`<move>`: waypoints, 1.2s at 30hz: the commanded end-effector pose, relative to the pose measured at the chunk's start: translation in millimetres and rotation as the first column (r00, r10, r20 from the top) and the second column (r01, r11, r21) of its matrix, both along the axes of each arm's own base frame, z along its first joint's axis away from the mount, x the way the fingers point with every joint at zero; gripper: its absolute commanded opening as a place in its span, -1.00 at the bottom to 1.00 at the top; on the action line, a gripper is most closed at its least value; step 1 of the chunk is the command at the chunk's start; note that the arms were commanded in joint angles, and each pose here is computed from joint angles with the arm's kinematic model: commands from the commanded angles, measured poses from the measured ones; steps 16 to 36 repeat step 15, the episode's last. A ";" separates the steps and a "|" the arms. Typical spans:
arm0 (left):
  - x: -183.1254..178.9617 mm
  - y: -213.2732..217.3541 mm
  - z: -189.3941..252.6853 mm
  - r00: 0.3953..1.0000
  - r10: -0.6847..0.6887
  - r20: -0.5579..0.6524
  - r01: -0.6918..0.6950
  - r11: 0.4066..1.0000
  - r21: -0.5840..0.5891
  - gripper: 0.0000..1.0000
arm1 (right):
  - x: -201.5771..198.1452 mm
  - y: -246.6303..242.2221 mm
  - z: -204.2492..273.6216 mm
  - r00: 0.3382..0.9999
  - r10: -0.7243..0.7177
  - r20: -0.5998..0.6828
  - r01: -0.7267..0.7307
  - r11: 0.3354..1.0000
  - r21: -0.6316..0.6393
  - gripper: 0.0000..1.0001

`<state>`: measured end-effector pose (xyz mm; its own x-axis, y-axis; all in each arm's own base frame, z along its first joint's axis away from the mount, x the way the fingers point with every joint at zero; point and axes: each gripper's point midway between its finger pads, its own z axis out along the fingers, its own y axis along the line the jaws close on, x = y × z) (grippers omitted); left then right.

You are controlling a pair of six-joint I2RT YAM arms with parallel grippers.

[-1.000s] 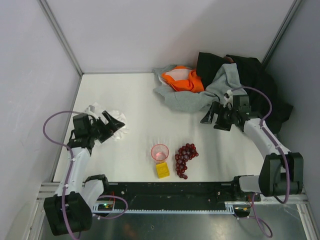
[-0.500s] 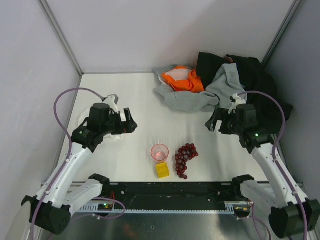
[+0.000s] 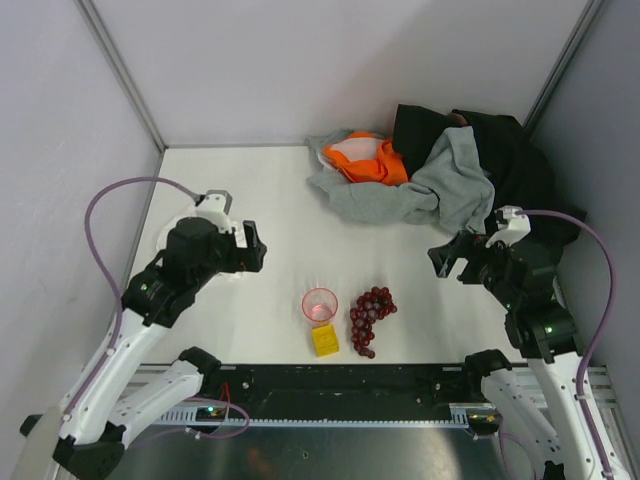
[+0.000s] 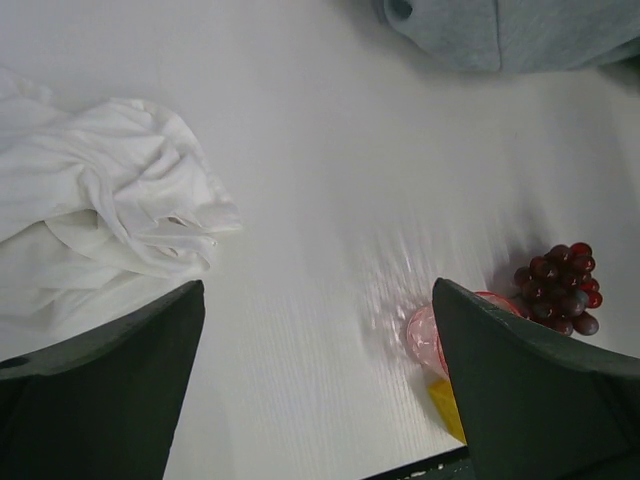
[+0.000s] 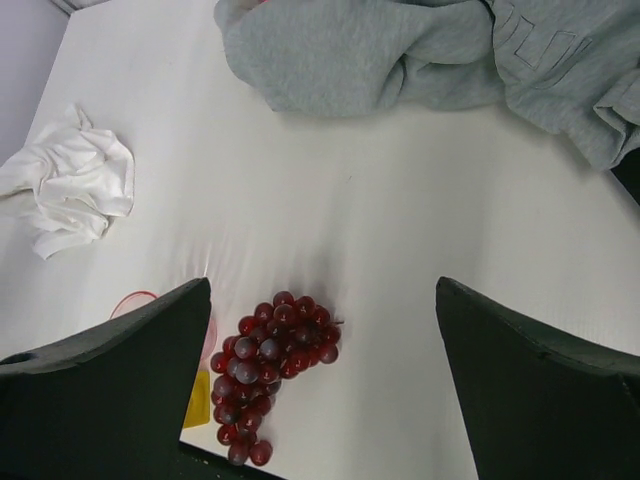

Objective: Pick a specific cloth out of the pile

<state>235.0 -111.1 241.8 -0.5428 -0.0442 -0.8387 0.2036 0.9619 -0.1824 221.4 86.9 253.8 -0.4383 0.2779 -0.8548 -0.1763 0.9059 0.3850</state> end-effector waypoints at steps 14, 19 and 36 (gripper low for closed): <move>-24.0 7.4 65.5 0.963 -0.010 0.271 0.050 0.989 -0.140 0.99 | -37.0 -12.5 33.5 0.986 -0.043 0.164 0.033 0.998 0.062 0.99; -24.6 6.7 65.5 0.962 -0.013 0.274 0.054 0.988 -0.144 0.99 | -37.3 -14.1 33.0 0.985 -0.049 0.164 0.040 0.997 0.058 0.99; -24.6 6.7 65.5 0.962 -0.013 0.274 0.054 0.988 -0.144 0.99 | -37.3 -14.1 33.0 0.985 -0.049 0.164 0.040 0.997 0.058 0.99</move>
